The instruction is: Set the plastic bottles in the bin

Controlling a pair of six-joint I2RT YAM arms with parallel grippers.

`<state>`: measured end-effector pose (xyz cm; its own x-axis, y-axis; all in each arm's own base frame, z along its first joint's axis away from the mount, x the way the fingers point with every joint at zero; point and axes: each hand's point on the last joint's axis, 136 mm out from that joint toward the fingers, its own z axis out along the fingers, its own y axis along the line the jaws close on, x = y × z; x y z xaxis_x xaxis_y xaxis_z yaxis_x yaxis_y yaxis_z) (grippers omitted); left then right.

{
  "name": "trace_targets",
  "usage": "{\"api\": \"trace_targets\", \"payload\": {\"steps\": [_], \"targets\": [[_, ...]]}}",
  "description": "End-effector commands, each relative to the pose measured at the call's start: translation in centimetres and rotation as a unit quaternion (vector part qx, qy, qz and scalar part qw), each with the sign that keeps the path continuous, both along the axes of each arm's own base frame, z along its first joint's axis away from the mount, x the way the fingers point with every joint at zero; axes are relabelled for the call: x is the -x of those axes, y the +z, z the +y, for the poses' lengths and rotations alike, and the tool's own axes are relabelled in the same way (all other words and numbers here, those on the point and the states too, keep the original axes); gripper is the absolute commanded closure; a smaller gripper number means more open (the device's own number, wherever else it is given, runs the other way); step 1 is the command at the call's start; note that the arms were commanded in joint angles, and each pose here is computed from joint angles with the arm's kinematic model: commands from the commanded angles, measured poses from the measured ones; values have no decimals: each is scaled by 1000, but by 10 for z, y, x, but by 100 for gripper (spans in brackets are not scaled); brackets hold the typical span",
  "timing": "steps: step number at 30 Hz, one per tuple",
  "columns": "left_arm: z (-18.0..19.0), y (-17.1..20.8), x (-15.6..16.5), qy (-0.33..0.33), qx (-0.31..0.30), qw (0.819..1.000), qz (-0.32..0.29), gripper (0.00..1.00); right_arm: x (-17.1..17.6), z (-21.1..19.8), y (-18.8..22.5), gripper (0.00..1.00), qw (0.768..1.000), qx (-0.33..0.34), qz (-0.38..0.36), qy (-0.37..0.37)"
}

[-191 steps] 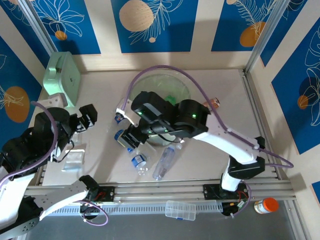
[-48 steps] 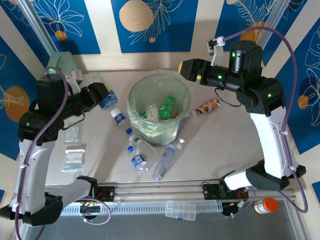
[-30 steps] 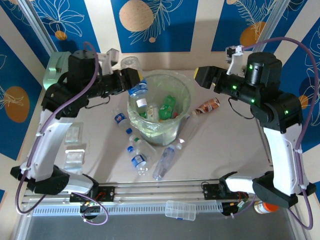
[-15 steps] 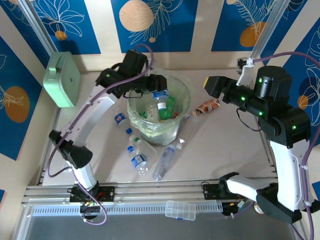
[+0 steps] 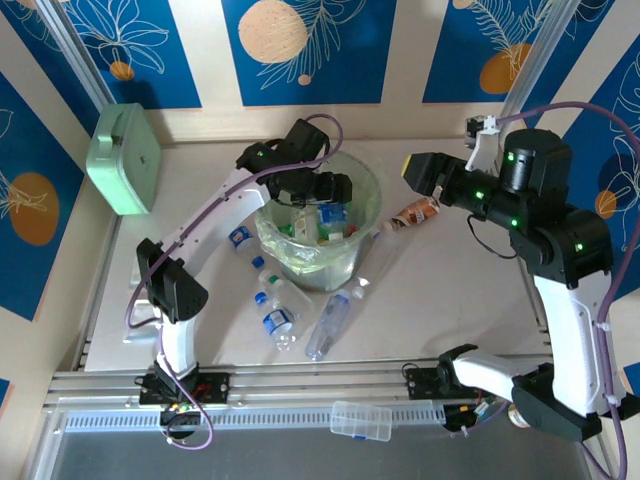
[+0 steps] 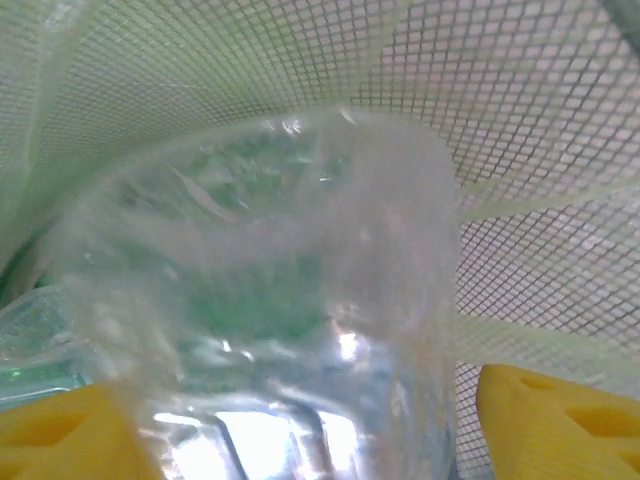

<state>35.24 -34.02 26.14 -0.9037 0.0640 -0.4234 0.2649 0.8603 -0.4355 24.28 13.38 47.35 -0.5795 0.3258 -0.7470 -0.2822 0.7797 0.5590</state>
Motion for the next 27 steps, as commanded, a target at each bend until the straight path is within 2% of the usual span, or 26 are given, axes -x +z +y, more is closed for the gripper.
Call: {"api": "trace_targets", "payload": {"steps": [1, 6, 10, 14, 20, 24, 27], "targets": [[6, 27, 12, -1, 20, 1000, -18, 11, 3, 4, 12, 32, 1000, -9, -10, 10], [-1, 79, 24, -27, 86, 995, -49, 8, 1, 5, 12, 32, 1000, -18, -3, 6], [13, 139, 30, -21, 134, 983, -127, 9, 2, 9, 8, 32, 999, -37, 15, 10], [55, 186, 27, 49, 144, 968, -199, 8, 9, 8, -4, 33, 997, -61, 54, -2], [118, 228, 6, 157, 174, 937, -260, 8, 15, 23, -31, 33, 984, -111, 142, 7], [173, 222, -10, 251, 126, 916, -288, 7, 30, 24, -46, 33, 983, -101, 153, -9], [218, 203, -19, 330, 92, 901, -267, 6, 37, 17, -56, 32, 982, -98, 161, -28]]}}
